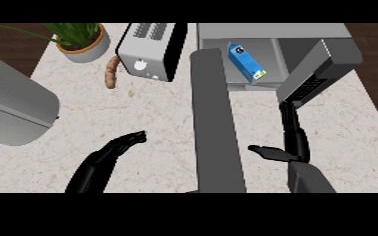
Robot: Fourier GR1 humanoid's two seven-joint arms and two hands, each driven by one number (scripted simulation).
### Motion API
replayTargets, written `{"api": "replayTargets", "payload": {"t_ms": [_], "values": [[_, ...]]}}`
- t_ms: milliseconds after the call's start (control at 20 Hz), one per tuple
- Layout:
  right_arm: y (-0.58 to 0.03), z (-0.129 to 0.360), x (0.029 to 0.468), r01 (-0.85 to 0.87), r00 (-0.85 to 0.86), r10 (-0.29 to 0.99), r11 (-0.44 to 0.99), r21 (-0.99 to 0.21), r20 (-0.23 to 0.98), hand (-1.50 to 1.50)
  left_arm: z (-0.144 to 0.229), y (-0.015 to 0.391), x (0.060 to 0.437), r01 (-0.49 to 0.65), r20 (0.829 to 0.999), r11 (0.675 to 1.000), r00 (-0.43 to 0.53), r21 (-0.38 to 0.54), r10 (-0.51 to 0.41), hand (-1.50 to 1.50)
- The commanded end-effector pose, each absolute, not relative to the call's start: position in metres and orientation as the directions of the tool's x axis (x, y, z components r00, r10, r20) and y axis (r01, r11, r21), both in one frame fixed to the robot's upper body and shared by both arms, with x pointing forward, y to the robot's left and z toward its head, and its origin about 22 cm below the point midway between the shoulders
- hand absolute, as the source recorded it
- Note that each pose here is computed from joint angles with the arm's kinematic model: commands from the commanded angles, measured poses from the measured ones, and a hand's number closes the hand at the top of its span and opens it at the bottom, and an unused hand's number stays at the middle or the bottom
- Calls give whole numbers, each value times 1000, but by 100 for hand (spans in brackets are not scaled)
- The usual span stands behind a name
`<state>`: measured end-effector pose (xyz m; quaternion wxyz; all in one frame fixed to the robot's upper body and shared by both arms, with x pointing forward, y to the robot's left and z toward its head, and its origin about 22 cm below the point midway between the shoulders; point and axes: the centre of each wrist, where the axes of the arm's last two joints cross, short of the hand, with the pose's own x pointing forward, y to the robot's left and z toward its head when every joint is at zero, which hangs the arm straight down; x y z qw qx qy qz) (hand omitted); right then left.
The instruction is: Pick up the milk, place it into the microwave and close the microwave
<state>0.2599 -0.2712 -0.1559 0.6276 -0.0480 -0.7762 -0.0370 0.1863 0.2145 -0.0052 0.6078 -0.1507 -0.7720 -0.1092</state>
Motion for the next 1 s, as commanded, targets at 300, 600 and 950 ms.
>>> {"api": "replayTargets", "payload": {"t_ms": [300,600,950], "values": [[-291,-155,216,64,-327,-79,992,105,942,-150,-26,202,184,481,980,861,-177,164,-87,150],[-295,-135,194,49,-352,-62,995,84,934,-150,-31,168,194,613,953,731,-230,300,-197,150],[-329,-90,140,90,-373,-32,994,70,927,-150,-56,119,197,697,965,668,-205,262,-165,150]]}}
